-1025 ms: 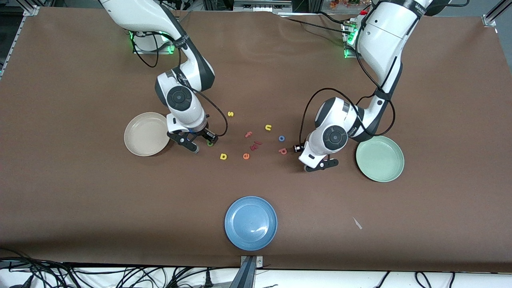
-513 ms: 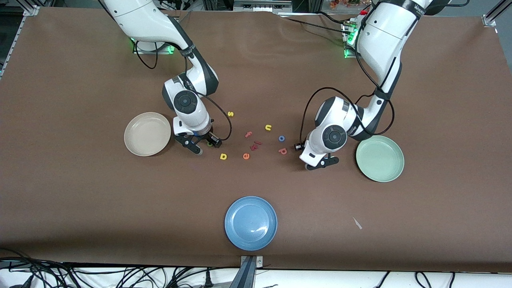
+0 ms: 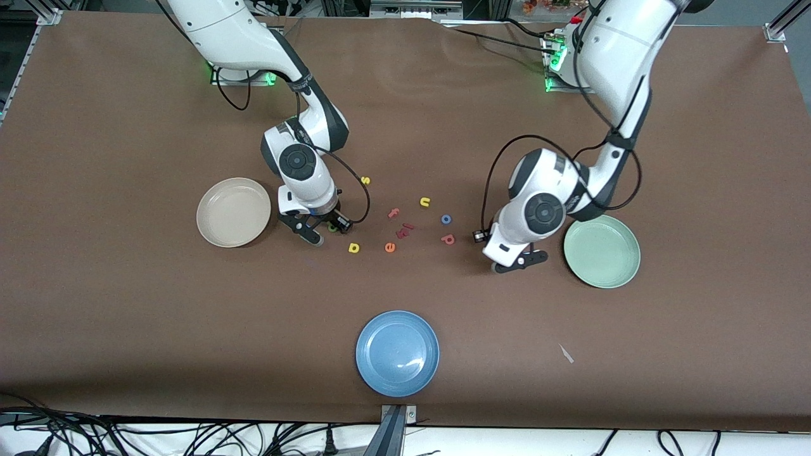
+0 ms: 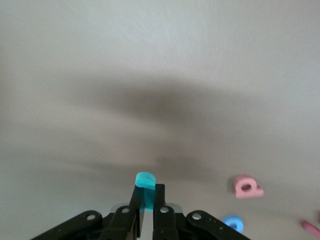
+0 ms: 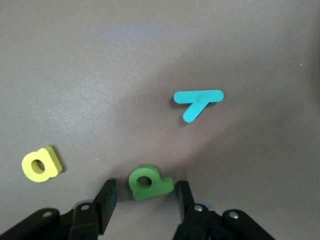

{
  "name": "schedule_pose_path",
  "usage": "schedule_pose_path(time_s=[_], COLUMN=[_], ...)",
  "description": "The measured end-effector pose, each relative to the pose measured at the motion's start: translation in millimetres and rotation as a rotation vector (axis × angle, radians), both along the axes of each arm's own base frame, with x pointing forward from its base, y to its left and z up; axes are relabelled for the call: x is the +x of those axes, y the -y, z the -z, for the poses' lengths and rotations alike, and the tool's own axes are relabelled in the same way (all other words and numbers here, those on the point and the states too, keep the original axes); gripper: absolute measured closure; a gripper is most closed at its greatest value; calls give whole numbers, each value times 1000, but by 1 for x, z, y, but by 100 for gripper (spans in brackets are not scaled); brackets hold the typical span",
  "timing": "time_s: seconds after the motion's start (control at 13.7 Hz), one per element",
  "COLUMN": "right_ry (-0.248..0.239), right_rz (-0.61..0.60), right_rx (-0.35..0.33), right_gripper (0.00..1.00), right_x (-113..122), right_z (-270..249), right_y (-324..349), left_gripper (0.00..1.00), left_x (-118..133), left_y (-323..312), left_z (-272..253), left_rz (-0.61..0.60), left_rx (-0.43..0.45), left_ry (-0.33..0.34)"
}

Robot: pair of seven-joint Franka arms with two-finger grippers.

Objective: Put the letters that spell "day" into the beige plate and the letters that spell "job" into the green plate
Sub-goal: 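Drop the p on the cream plate while the left gripper drops the 1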

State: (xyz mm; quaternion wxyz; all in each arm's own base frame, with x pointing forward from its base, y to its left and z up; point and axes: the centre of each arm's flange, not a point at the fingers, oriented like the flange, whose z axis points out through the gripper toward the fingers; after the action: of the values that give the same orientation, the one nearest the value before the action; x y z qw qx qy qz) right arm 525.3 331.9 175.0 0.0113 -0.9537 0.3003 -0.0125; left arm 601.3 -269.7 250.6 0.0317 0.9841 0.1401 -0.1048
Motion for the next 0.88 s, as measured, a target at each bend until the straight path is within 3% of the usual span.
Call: schedule_pose_path(time_s=[0.15,0.22,0.29,0.37,0.51,0.73,0.88], right_ry=[2,2,4,4,5,7,-23], right_rz=[2,2,3,3,4,9,-27], right_rx=[0,0,0,0,0,-9,-49], right_gripper=[42,46,56,56,62,62,62], right_x=[1,1,2,2,2,9,24], right_z=[0,0,-1,-1,-2,-12,-41], right_y=[1,1,2,2,2,8,28], left_gripper=[92,92,92,92,92,92,92], left_x=[8,12,17,22,27,29,32], left_y=[-40,-65,-92,-120,-171,-214,-227], left_z=[-51,-67,-75,-76,-62,-22,11], left_rz=[23,32,42,54,111,184,202], left_rx=[-7,-12,-20,-27,-12,32,17], left_ry=[-7,-11,-14,-16,-26,-57,-58])
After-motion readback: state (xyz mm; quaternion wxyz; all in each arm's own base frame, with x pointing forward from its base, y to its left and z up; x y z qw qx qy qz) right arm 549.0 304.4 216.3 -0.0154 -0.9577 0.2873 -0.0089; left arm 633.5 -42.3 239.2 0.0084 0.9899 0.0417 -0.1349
